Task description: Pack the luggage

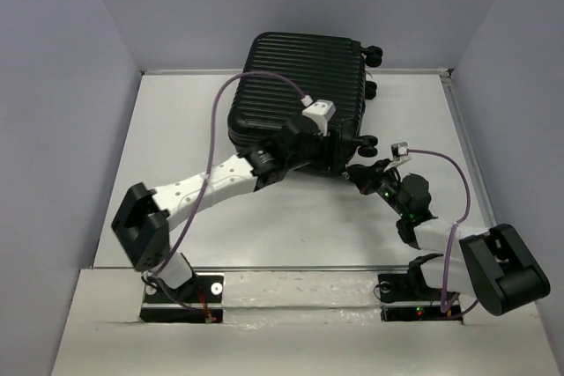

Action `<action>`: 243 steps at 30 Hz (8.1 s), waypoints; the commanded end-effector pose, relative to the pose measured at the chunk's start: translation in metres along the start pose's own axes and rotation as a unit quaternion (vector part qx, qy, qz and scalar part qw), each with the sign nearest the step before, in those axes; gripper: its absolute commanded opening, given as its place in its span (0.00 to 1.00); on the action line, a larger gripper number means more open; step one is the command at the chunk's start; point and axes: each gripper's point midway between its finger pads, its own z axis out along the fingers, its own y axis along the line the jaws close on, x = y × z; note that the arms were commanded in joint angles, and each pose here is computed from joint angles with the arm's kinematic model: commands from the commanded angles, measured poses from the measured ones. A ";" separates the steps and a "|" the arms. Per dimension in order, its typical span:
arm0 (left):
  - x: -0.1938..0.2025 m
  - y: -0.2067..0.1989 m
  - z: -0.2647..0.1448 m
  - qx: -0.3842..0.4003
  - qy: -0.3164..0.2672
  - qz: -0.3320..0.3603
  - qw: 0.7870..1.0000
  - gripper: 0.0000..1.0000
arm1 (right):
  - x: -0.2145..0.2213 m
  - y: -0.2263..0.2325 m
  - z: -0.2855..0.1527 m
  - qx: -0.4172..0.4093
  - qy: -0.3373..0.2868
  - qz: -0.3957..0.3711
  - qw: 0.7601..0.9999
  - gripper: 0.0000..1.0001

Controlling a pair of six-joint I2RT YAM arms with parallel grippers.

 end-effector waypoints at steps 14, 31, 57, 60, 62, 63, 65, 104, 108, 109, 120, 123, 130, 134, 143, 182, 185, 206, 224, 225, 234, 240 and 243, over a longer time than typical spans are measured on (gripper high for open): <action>0.000 0.200 -0.176 -0.171 -0.121 -0.120 0.970 0.74 | -0.004 0.009 0.016 -0.010 0.004 -0.049 0.999 0.30; 0.002 0.193 -0.189 -0.163 -0.112 -0.097 0.976 0.73 | -0.008 -0.027 0.012 0.080 -0.023 -0.066 0.994 0.44; -0.003 0.191 -0.176 -0.130 -0.111 -0.096 0.981 0.68 | -0.035 0.007 0.051 -0.029 -0.055 -0.119 0.991 0.39; -0.002 0.179 -0.166 -0.112 -0.102 -0.093 0.984 0.68 | -0.037 0.004 0.051 -0.018 -0.059 -0.110 0.992 0.07; -0.006 0.166 -0.157 -0.096 -0.104 -0.088 0.986 0.68 | -0.035 0.004 0.051 -0.018 -0.055 -0.106 0.993 0.07; -0.004 0.160 -0.147 -0.089 -0.094 -0.091 0.987 0.68 | -0.031 0.006 0.050 -0.020 -0.050 -0.104 0.993 0.07; -0.010 0.122 -0.130 -0.054 -0.087 -0.075 0.992 0.68 | -0.026 0.009 0.047 -0.024 -0.046 -0.096 0.994 0.07; -0.054 -0.001 0.066 -0.024 -0.131 -0.107 0.985 0.74 | 0.002 0.015 0.013 -0.032 -0.028 -0.041 0.998 0.07; -0.064 -0.005 0.075 -0.024 -0.136 -0.100 0.985 0.73 | 0.004 0.025 0.015 -0.042 -0.015 -0.051 0.998 0.07; -0.056 -0.001 0.080 -0.029 -0.125 -0.096 0.987 0.73 | 0.003 0.031 0.016 -0.050 -0.018 -0.052 0.997 0.07; -0.095 -0.045 0.085 0.039 -0.050 -0.054 0.997 0.72 | 0.049 0.106 0.029 -0.141 0.026 -0.080 0.986 0.07; -0.094 -0.052 0.089 0.052 -0.039 -0.055 0.996 0.73 | 0.064 0.130 0.038 -0.168 0.033 -0.071 0.983 0.07; -0.097 -0.071 0.078 0.084 -0.022 -0.040 0.995 0.79 | 0.046 0.138 0.059 -0.149 -0.075 0.035 0.985 0.07; -0.099 -0.069 0.055 0.079 -0.031 -0.014 0.996 0.85 | 0.041 0.120 0.047 -0.111 -0.086 0.036 0.990 0.07; -0.125 -0.061 0.039 0.076 -0.060 -0.011 0.995 0.87 | 0.043 0.127 0.066 -0.106 -0.052 0.011 0.993 0.07; -0.139 0.315 -0.193 -0.111 -0.181 -0.188 0.959 0.99 | -0.053 0.079 0.023 0.092 0.046 -0.068 0.992 1.00; -0.129 0.322 -0.171 -0.078 -0.152 -0.202 0.964 0.99 | -0.056 0.069 0.036 0.107 0.062 -0.073 0.990 1.00; 0.015 0.174 -0.095 -0.009 -0.034 -0.186 0.982 0.89 | -0.112 -0.051 -0.005 0.174 0.042 -0.012 0.984 0.59; -0.070 0.166 -0.183 -0.113 -0.191 -0.114 0.968 0.99 | -0.136 -0.099 0.089 0.135 0.167 0.040 0.976 0.81; -0.068 0.164 -0.180 -0.101 -0.190 -0.118 0.969 0.99 | -0.127 -0.090 0.098 0.117 0.182 0.028 0.976 0.81; -0.015 0.179 -0.190 -0.128 -0.175 -0.133 0.967 0.99 | -0.102 -0.030 0.185 -0.039 0.231 0.036 0.971 0.84; 0.012 0.188 -0.210 -0.168 -0.171 -0.131 0.962 0.99 | -0.149 -0.005 0.205 -0.080 0.193 0.029 0.977 0.93; 0.008 0.196 -0.232 -0.211 -0.196 -0.117 0.950 0.99 | -0.190 0.011 0.184 -0.052 0.139 -0.034 0.988 0.96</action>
